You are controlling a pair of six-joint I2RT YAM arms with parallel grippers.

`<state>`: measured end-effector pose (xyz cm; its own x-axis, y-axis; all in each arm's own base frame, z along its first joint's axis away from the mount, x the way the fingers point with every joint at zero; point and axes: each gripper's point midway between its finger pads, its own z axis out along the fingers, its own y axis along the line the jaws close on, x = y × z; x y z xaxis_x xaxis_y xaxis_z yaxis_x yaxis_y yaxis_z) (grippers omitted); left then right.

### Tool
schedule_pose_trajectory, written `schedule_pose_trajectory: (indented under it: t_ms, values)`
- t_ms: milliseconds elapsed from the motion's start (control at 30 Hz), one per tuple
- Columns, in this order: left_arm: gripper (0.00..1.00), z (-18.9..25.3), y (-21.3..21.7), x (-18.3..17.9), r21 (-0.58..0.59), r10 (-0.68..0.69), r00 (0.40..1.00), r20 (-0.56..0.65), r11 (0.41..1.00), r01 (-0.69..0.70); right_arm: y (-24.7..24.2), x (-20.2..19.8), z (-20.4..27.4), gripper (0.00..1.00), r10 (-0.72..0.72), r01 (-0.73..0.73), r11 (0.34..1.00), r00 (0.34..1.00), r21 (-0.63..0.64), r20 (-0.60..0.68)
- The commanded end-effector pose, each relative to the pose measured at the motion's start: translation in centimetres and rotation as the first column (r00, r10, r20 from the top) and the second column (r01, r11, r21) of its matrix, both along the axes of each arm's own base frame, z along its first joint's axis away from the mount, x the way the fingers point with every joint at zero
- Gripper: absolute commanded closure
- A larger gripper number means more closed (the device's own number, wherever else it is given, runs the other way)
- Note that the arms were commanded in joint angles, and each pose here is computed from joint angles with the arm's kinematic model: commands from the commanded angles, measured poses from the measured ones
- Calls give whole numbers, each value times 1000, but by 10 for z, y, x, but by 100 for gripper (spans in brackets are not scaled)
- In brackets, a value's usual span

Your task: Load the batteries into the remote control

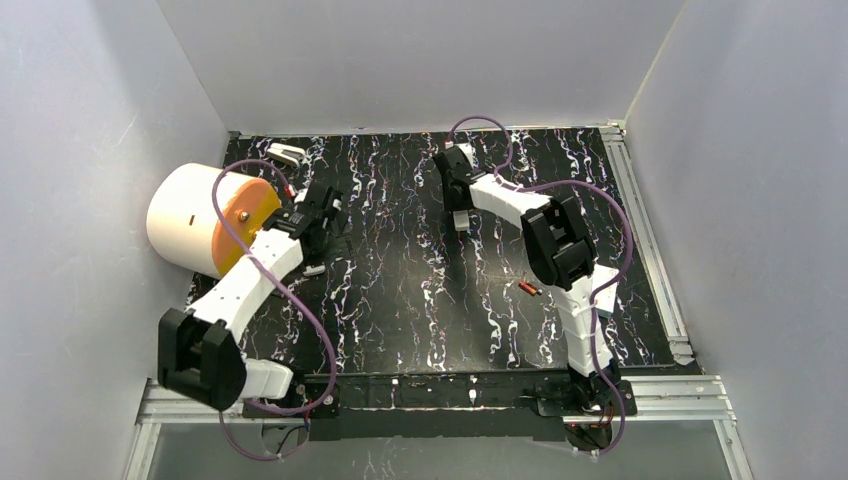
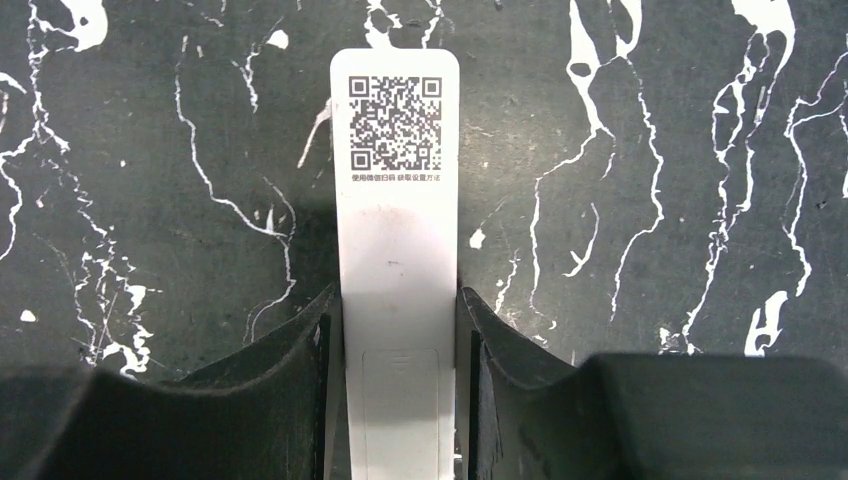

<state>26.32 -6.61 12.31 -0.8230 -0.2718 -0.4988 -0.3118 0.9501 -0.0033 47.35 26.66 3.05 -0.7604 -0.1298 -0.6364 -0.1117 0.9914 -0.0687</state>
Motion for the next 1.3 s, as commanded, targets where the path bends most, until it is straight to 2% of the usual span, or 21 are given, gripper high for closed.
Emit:
schedule_pose_trajectory:
  t_ms: [0,133,200,333,467,533,667,833,1267]
  values:
    - [2,6,18,7,74,-27,997,-67,997,32,-3,6,5,61,-20,20,1000,1000,2,5]
    - [2,-3,24,12,70,-7,994,-109,997,15,-1,5,9,47,-7,7,1000,1000,23,12]
    - [2,-7,27,15,78,0,992,-128,997,11,-2,8,20,36,-14,13,999,999,36,33]
    - [2,-13,31,23,116,-13,981,-191,993,35,-9,14,55,31,-40,34,997,996,75,81]
    - [2,-18,33,33,140,-10,973,-230,989,43,-16,5,85,29,-37,21,991,993,132,115]
    - [2,-20,29,35,120,-14,973,-231,992,42,-15,-6,86,32,-9,-7,988,995,156,101]
    - [2,-22,26,34,101,-13,975,-223,994,36,-15,-31,64,46,47,-51,984,999,171,27]
    - [1,-27,25,27,89,-18,971,-238,995,41,-21,-39,46,60,57,-53,984,998,169,-21]
    - [2,-32,22,22,65,-24,970,-241,997,40,-33,-44,4,76,54,-45,996,992,78,-113]
